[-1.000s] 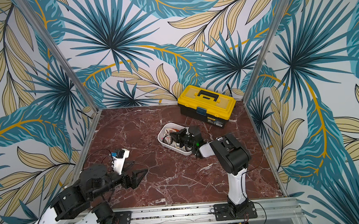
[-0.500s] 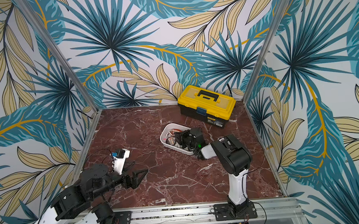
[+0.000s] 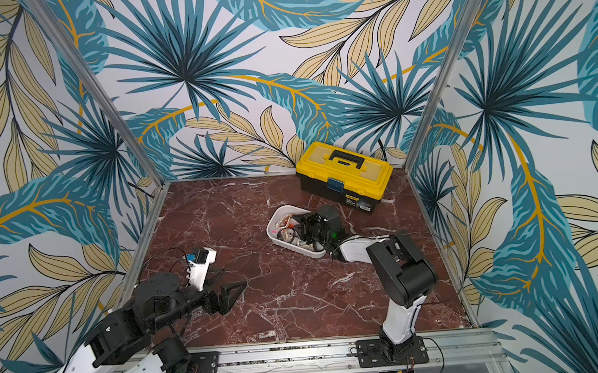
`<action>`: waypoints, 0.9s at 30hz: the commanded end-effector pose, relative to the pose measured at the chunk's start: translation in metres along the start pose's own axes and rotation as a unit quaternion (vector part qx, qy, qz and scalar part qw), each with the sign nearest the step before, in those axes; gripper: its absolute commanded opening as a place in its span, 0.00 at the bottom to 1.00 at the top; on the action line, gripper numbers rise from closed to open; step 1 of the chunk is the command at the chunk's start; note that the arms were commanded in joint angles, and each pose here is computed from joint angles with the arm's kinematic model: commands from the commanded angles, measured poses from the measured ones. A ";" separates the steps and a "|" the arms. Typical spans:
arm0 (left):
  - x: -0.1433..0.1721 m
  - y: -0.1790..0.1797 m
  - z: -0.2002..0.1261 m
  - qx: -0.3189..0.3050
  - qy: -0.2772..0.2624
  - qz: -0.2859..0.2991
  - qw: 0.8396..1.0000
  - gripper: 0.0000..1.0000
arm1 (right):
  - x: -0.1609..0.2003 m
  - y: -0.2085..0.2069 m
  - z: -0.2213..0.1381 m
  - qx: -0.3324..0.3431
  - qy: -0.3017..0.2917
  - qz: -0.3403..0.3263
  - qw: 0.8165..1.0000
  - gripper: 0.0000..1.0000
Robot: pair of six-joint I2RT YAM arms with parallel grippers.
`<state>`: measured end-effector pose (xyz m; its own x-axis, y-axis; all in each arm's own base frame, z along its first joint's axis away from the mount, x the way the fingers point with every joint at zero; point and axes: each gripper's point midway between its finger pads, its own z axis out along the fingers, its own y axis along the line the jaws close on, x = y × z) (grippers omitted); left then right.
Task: Put the watch into the storage box
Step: Place the watch in the storage box, then adjust the watch in the storage box.
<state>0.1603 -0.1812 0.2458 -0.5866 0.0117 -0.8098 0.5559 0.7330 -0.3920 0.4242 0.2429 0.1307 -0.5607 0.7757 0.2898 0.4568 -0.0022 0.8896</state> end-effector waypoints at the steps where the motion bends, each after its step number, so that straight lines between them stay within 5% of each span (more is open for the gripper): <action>1: 0.002 0.000 0.002 0.003 0.001 0.003 1.000 1.00 | 0.007 0.023 -0.013 0.016 -0.004 -0.055 0.998 0.42; 5: 0.002 0.001 0.001 0.000 -0.002 0.003 1.000 1.00 | 0.021 0.036 -0.025 0.109 0.007 -0.192 0.975 0.39; 10: 0.001 0.002 0.000 -0.002 -0.006 0.003 1.000 1.00 | 0.025 0.022 -0.025 0.229 0.030 -0.308 0.923 0.00; 14: 0.001 0.002 0.000 -0.002 -0.006 0.003 1.000 1.00 | 0.028 0.013 -0.010 0.267 0.053 -0.345 0.898 0.00; 27: 0.002 0.004 0.001 -0.009 -0.003 0.002 1.000 1.00 | 0.015 -0.011 0.033 0.297 0.068 -0.346 0.888 0.00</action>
<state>0.1612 -0.1801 0.2460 -0.5839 0.0088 -0.8118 0.5519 0.7376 -0.3890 0.4295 0.2748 0.1119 -0.9057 0.3944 -0.1553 0.2501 0.7930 0.5555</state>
